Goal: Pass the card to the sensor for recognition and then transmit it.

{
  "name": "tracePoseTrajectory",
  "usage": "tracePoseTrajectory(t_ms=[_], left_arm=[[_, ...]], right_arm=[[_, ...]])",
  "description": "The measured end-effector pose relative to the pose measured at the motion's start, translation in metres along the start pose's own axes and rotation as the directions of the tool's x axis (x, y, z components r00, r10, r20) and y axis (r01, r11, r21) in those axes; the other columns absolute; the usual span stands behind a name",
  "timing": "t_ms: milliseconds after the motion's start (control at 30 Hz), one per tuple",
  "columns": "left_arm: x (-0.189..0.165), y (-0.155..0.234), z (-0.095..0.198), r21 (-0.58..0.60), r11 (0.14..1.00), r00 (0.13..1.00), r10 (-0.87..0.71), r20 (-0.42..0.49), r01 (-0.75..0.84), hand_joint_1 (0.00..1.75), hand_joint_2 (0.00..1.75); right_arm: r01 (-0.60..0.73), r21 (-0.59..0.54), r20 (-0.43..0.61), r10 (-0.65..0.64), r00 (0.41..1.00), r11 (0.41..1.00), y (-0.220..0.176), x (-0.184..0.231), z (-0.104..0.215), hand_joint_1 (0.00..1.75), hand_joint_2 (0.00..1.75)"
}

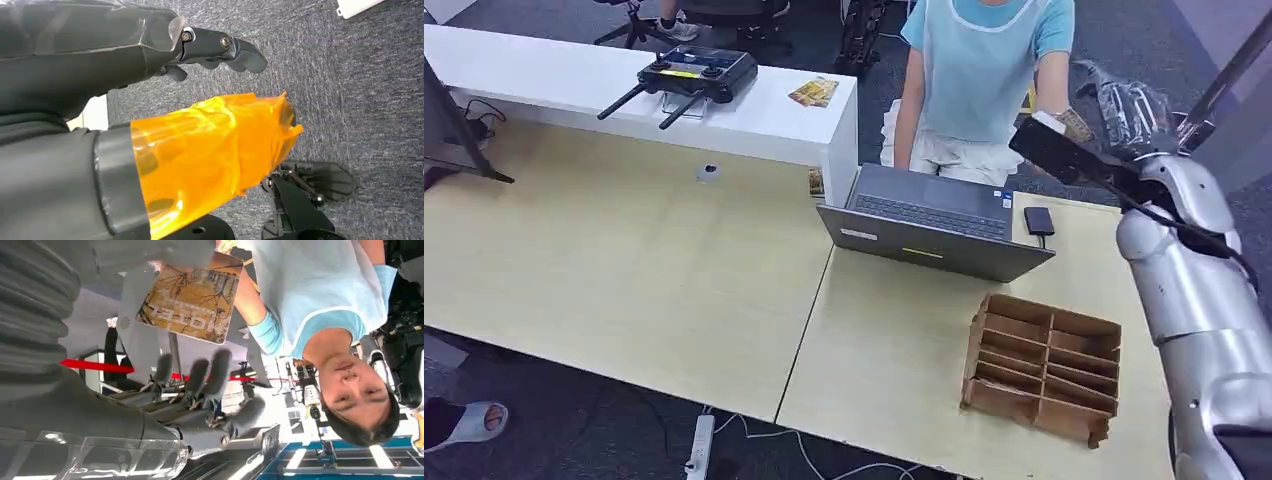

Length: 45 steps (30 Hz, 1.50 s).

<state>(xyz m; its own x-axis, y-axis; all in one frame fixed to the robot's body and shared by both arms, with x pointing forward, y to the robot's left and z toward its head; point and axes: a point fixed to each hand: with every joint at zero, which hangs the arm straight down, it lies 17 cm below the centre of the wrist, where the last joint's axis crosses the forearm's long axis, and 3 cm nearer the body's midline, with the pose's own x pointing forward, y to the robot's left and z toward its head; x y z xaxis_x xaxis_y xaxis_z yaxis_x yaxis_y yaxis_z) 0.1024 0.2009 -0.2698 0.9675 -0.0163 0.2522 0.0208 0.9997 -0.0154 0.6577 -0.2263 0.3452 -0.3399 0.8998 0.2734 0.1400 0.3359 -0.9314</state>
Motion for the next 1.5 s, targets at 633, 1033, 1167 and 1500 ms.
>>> tracePoseTrajectory(t_ms=[633, 1033, 1167, 1500], left_arm=[[-0.001, 0.002, 0.0, 0.005, 1.0, 1.0, -0.003, -0.001, 0.003, 0.0, 0.0], [-0.002, 0.005, -0.001, 0.024, 0.999, 0.999, 0.032, -0.018, -0.032, 0.0, 0.0], [-0.003, 0.006, -0.001, 0.03, 0.999, 0.999, 0.043, -0.019, -0.043, 0.0, 0.0], [-0.004, 0.008, -0.001, 0.034, 0.997, 0.998, 0.063, -0.022, -0.063, 0.0, 0.0]], right_arm=[[0.159, -0.137, 0.053, -0.154, 0.987, 0.978, -0.033, 0.022, 0.007, 0.0, 1.75], [0.509, -0.168, 0.108, -0.497, 0.861, 0.844, -0.032, 0.044, 0.032, 0.0, 1.75], [0.679, -0.168, 0.149, -0.662, 0.734, 0.715, -0.037, 0.046, 0.043, 0.0, 1.75], [0.865, -0.145, 0.232, -0.833, 0.502, 0.481, -0.043, 0.041, 0.068, 0.0, 1.75]])
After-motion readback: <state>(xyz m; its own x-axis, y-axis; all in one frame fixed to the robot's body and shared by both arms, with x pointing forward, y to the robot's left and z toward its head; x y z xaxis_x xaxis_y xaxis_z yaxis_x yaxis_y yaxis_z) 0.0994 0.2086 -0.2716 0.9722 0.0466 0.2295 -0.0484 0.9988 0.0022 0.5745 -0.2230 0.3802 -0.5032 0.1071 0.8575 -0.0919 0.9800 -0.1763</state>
